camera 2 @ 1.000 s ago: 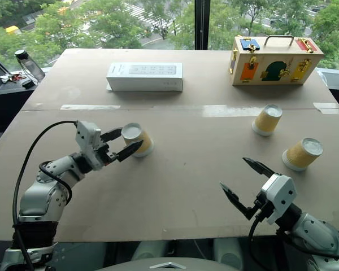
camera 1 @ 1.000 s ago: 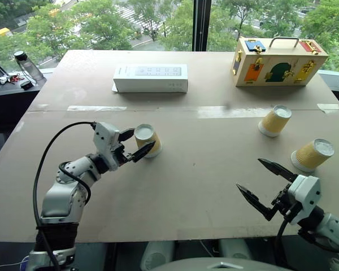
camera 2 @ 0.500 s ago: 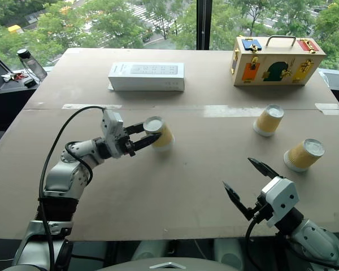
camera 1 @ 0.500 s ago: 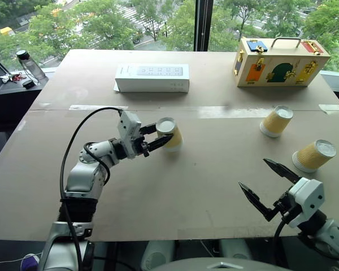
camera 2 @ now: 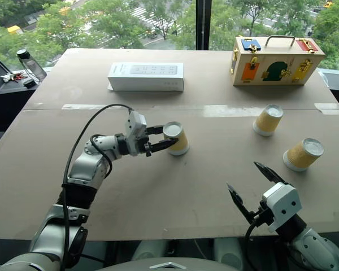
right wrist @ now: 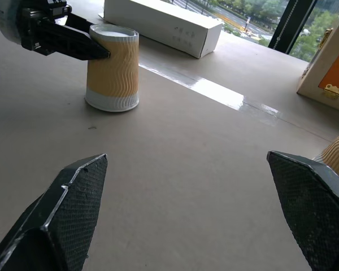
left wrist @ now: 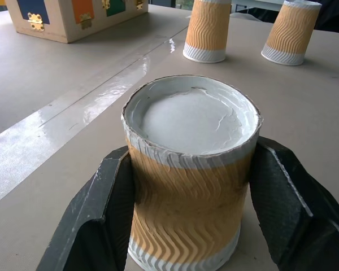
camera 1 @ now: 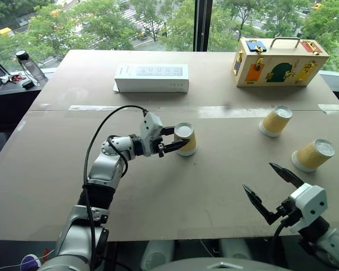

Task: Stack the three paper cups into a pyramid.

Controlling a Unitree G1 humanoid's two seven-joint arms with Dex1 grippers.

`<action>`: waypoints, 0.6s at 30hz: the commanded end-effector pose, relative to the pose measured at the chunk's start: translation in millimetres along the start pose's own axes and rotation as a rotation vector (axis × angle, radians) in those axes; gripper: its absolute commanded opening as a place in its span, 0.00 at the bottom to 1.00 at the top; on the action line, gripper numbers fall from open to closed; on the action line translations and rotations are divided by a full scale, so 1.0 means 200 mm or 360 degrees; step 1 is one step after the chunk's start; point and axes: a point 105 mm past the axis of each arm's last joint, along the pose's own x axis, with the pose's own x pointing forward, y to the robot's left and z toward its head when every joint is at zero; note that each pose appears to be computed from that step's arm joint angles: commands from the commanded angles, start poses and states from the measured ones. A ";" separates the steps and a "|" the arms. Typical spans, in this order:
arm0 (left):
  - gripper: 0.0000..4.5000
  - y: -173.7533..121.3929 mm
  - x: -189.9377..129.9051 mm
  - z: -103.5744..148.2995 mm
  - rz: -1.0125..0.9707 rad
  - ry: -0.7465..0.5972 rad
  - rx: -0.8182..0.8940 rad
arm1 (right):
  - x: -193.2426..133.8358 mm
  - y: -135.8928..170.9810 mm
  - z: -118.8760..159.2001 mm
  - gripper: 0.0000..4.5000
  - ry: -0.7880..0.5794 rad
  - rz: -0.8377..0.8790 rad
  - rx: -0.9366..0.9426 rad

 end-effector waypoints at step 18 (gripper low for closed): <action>0.99 -0.21 -0.36 0.32 -0.0199 -0.0308 -0.0118 | 0.00 -0.45 0.15 1.00 0.0005 -0.0864 -0.0209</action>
